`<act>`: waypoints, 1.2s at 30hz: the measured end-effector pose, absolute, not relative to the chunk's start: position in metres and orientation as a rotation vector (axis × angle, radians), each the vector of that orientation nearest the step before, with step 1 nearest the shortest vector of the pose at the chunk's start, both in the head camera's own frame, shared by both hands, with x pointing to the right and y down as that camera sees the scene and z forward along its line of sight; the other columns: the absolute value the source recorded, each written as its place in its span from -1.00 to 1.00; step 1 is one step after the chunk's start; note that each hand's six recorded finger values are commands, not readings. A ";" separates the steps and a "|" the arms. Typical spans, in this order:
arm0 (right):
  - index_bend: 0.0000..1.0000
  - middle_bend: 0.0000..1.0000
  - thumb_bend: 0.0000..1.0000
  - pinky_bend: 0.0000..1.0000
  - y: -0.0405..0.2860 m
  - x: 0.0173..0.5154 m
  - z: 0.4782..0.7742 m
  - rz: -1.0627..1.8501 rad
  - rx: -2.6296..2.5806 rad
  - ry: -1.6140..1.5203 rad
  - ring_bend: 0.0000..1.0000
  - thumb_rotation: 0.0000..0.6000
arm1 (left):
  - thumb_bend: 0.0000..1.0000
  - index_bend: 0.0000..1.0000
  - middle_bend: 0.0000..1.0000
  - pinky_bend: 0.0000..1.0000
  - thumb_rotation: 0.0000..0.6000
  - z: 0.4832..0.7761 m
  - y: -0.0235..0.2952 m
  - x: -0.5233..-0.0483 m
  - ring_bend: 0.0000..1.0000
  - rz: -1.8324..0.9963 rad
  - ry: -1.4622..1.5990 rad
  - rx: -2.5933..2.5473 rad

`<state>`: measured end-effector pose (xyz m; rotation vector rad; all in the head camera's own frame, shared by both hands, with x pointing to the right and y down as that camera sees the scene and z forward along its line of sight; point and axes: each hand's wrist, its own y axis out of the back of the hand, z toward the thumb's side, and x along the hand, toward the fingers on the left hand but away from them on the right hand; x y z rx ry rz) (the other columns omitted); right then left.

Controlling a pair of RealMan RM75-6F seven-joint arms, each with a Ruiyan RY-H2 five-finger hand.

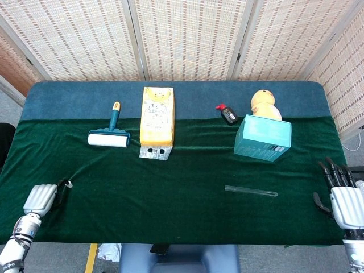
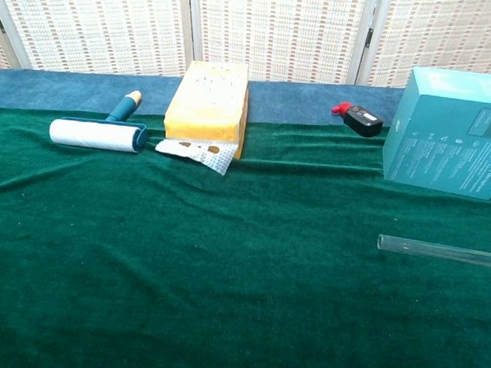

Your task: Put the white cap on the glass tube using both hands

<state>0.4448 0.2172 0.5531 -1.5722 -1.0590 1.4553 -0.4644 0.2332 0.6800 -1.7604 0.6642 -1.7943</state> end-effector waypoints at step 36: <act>-1.00 -0.97 -0.04 -1.00 0.217 0.446 0.544 1.429 -1.578 -1.069 -0.82 1.00 | -0.19 -0.15 1.00 0.69 1.00 0.693 0.207 -0.455 0.76 -1.746 0.685 -1.805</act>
